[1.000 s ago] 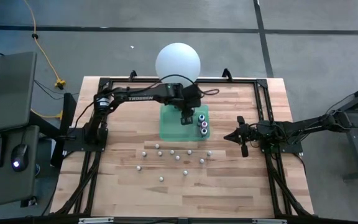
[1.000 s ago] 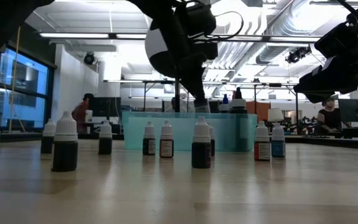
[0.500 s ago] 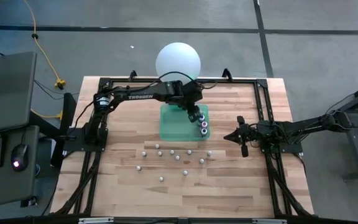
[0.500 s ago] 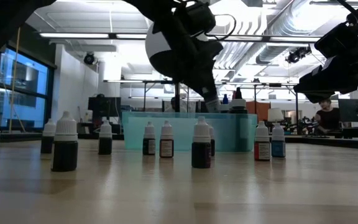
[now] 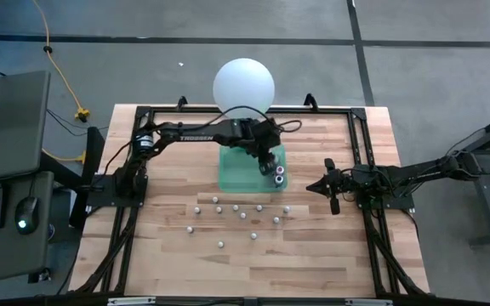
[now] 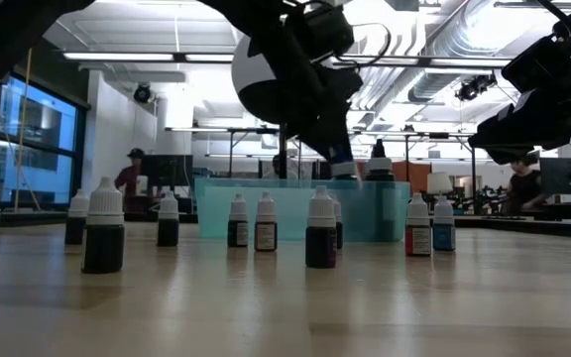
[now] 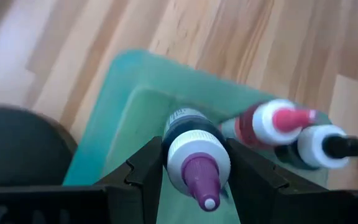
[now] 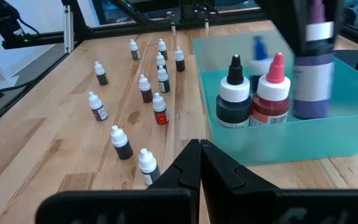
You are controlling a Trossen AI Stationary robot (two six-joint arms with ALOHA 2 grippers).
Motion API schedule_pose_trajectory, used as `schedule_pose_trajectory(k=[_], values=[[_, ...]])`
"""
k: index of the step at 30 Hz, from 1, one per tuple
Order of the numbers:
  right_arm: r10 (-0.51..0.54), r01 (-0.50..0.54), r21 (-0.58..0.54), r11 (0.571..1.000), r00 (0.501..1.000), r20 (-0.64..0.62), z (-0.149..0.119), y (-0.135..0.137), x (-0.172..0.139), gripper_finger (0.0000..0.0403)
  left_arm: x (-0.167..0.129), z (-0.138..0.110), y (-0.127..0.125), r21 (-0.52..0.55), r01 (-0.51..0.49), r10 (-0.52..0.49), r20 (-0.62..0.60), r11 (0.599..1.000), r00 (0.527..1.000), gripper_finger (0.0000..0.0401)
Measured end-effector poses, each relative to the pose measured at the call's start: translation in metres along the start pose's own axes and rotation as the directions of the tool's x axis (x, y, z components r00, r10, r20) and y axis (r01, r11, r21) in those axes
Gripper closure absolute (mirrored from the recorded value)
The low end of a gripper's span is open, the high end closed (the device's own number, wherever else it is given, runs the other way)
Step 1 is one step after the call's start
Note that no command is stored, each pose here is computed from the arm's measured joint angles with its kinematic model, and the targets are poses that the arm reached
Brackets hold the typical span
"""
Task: Pick & Place food coloring
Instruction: Put the large purple food coloring bottle into the bin
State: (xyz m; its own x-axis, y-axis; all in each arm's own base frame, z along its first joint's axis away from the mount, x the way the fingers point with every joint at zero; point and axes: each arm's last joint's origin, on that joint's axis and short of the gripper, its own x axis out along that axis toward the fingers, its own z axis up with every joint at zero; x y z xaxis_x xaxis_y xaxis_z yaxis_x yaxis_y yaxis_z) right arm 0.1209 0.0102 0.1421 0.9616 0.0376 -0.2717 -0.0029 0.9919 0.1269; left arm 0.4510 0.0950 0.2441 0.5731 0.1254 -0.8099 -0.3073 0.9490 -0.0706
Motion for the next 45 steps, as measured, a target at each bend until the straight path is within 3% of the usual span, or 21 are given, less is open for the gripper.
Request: schedule_pose_trajectory(k=[4, 15, 25, 34, 45], values=[[0.000, 0.000, 0.000, 1.000, 1.000, 0.000, 0.000, 0.000, 0.000, 0.0402, 0.012, -0.006, 0.002, 0.019, -0.020, 0.021, -0.045, 1.000, 0.999, 0.0258], [0.000, 0.000, 0.000, 1.000, 1.000, -0.001, 0.000, 0.000, 0.000, 0.0402, 0.017, -0.002, 0.003, 0.051, -0.077, 0.076, 0.012, 0.996, 0.997, 0.0258], [0.000, 0.000, 0.000, 1.000, 1.000, 0.000, 0.000, 0.000, 0.000, 0.0402, 0.034, -0.004, 0.003, 0.095, -0.057, 0.056, 0.007, 0.994, 0.998, 0.0258], [0.000, 0.000, 0.000, 1.000, 1.000, -0.002, 0.000, 0.000, 0.000, 0.0402, 0.031, -0.004, 0.003, 0.097, -0.056, 0.057, -0.014, 0.994, 0.998, 0.0258], [0.000, 0.000, 0.000, 1.000, 1.000, -0.002, 0.000, 0.000, 0.000, 0.0402, 0.018, 0.012, 0.000, 0.097, -0.038, 0.035, 0.027, 0.995, 0.999, 0.0181]])
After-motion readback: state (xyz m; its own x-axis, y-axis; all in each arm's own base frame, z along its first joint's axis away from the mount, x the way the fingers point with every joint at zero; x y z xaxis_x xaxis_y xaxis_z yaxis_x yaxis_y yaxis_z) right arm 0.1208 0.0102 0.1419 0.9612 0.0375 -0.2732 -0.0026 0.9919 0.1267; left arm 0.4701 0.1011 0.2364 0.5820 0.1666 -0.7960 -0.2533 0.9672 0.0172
